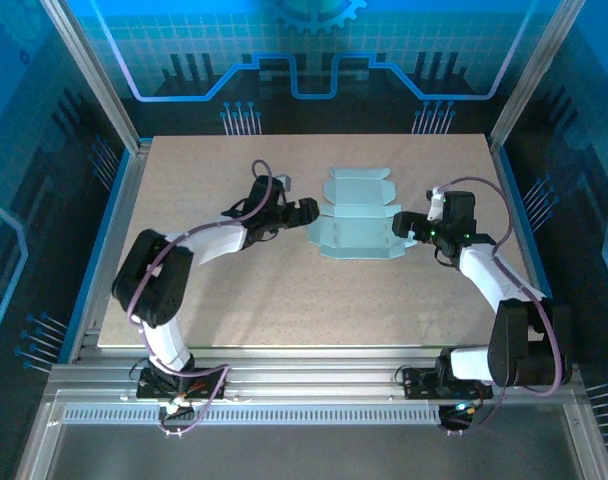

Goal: Fold the paper box

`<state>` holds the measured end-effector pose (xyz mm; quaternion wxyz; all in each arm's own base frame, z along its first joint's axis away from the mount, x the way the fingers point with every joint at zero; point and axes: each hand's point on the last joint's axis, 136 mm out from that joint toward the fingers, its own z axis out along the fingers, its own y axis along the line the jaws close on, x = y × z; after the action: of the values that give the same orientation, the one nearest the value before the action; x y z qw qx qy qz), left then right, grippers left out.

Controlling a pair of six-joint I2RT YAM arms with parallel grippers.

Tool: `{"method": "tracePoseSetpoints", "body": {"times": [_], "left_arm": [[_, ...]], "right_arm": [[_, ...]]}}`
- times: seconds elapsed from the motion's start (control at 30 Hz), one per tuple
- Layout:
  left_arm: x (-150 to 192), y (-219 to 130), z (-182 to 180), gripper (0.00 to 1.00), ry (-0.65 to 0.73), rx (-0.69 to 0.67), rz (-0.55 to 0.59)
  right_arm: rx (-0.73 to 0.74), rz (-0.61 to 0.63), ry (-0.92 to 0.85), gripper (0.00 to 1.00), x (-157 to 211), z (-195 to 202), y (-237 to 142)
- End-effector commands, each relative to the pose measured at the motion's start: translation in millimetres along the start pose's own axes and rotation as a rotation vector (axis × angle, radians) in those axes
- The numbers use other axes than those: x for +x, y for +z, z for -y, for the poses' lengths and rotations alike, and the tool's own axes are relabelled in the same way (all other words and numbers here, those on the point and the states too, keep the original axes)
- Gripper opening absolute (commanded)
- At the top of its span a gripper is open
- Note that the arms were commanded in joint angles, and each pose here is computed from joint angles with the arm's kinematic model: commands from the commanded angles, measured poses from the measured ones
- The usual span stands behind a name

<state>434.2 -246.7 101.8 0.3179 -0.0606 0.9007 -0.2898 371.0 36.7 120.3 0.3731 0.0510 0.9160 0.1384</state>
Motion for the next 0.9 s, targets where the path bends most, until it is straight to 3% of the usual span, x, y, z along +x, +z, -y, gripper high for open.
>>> {"method": "tracePoseSetpoints", "body": {"times": [0.0, 0.2, 0.3, 0.47, 0.53, 0.63, 0.77, 0.87], "left_arm": [[16, 15, 4, 0.86, -0.071, -0.009, -0.08], [21, 35, 2, 0.7, -0.104, -0.019, -0.106], [26, 45, 3, 0.57, -0.133, -0.005, -0.125], [32, 59, 1, 0.47, -0.171, -0.008, -0.147], [33, 63, 0, 0.36, -0.18, -0.008, -0.15], [33, 64, 3, 0.19, -0.183, 0.006, -0.154], [30, 59, 2, 0.04, -0.185, 0.008, -0.125], [26, 49, -5, 0.0, -0.211, -0.01, -0.065]], "right_arm": [[-0.016, -0.03, 0.03, 1.0, 8, 2, 1], [-0.017, -0.022, 0.029, 1.0, 10, 5, -3], [-0.021, -0.016, 0.03, 1.0, 9, 5, -4], [-0.03, 0.002, 0.035, 1.0, 6, 4, -9], [-0.03, 0.011, 0.035, 1.0, 3, 4, -12], [-0.032, 0.02, 0.038, 1.0, 0, 3, -16], [-0.061, 0.016, 0.073, 1.0, 3, -2, -19], [-0.084, -0.003, 0.127, 1.0, 11, -6, -20]]}}
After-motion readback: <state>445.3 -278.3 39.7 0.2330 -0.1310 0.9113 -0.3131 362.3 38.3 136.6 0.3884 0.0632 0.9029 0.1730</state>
